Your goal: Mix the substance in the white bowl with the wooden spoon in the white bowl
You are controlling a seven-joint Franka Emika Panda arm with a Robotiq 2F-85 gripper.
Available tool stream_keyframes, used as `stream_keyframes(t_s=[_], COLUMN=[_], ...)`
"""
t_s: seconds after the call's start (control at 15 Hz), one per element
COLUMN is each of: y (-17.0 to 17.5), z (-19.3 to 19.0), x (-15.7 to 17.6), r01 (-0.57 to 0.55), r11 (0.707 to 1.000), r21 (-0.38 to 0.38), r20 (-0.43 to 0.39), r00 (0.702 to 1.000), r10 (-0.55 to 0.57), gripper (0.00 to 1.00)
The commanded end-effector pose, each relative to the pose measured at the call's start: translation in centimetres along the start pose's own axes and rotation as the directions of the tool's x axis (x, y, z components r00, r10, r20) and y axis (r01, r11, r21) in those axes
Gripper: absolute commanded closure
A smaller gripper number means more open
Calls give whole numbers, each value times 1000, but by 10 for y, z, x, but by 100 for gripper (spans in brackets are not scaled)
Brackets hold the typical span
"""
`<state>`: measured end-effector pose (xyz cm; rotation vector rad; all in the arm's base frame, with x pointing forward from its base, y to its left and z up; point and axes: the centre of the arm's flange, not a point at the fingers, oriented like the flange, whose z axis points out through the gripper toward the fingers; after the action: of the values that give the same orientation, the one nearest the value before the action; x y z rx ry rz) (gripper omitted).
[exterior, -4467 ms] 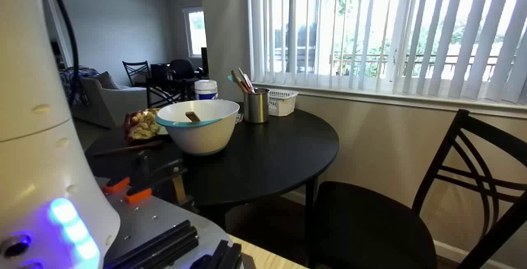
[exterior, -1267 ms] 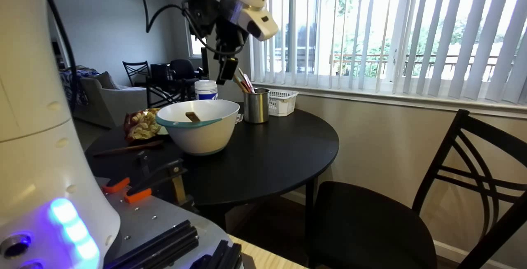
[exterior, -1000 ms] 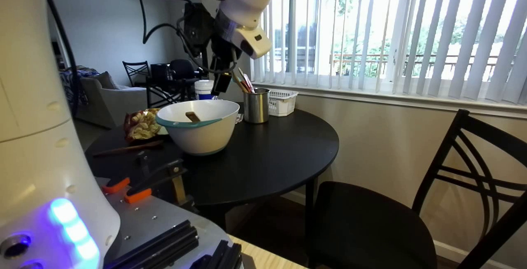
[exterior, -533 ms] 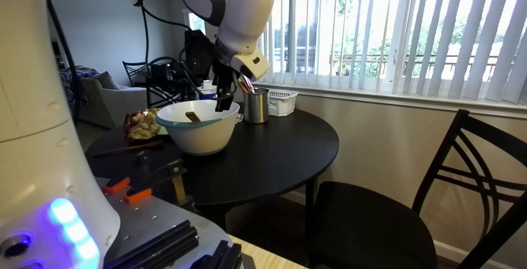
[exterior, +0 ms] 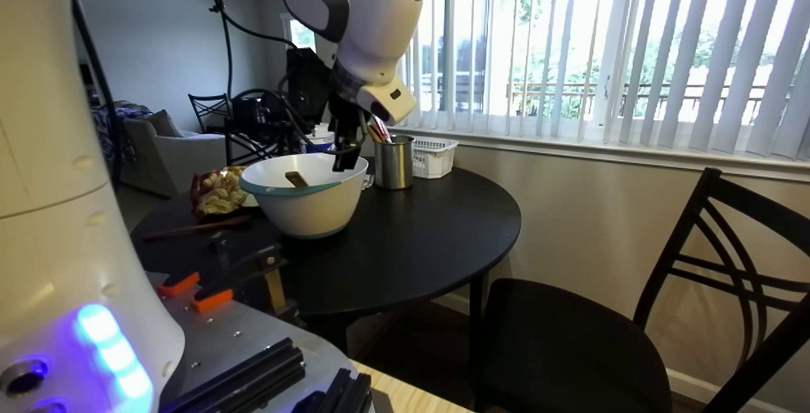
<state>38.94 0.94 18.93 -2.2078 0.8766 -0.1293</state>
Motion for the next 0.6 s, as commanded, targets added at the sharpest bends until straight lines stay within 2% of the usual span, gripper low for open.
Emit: stream_keyframes(t_s=[0.0,0.27,0.53], y=[7,15,45], z=[5,-1,8], x=[-8,-22,-39], r01=[4,29,28], r11=[1000,996,992], r21=[30,89,120], r20=[-29,-103,-149], r00=[1000,994,989], r10=[-4,-20,-10], gripper=[0,0,0])
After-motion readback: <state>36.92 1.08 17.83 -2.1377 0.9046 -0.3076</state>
